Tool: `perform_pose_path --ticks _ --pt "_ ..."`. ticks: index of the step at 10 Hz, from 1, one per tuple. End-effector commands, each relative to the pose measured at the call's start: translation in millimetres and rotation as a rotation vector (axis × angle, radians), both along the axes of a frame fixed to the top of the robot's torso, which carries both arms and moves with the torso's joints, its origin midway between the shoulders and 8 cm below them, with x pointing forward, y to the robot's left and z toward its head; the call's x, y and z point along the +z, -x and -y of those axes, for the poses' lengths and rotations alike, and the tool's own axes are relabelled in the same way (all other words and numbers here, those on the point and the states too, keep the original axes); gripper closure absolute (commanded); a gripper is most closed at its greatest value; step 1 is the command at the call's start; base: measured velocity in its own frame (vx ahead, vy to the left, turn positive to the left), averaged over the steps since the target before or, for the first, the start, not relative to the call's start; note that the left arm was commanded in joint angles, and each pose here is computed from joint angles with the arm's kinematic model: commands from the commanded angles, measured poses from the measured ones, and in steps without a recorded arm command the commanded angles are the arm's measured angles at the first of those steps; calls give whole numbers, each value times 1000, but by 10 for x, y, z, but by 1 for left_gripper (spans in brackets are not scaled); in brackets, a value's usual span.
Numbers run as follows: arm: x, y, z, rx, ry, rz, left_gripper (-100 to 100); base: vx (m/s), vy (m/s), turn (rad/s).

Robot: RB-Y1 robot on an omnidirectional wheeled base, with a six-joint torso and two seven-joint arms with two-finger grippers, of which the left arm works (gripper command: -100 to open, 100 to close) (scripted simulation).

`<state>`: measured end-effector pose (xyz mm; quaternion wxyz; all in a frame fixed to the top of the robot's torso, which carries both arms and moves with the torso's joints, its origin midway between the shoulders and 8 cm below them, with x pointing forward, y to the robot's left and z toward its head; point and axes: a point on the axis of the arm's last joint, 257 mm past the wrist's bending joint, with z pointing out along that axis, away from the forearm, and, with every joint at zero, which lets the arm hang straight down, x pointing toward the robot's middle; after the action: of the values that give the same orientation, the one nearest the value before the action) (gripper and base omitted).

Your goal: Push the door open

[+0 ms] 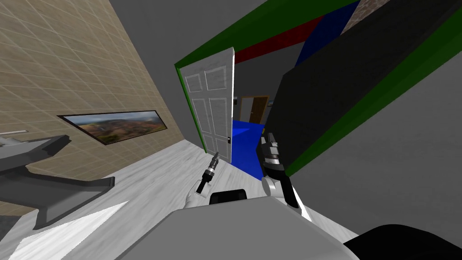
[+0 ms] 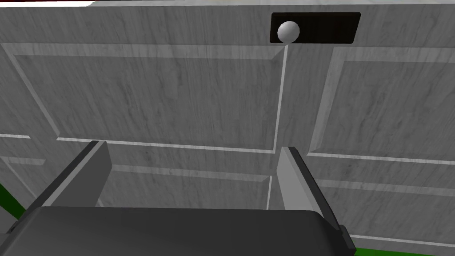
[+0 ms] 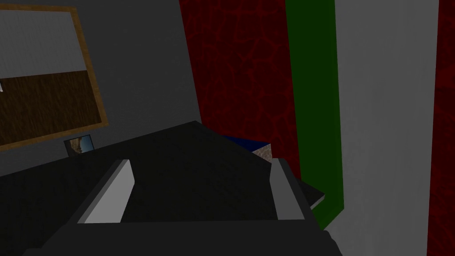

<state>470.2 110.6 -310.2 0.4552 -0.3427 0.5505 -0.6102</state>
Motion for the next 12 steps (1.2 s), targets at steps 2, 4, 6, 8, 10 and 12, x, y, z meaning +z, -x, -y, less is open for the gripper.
perform_pose_path --ticks 2,4,6,8,10,12 --pt "-112 9 64 -16 0 -21 -100 101 22 -16" --pt "-186 17 109 -27 0 -36 -100 98 15 -17" --pt "-295 32 174 -44 -1 -59 -100 131 17 -25" --pt "-420 56 256 -64 -1 -85 -100 158 33 -24" --pt "-478 70 296 -74 0 -98 -100 137 38 -17" --pt "-556 90 353 -88 0 -116 -100 71 24 -15"
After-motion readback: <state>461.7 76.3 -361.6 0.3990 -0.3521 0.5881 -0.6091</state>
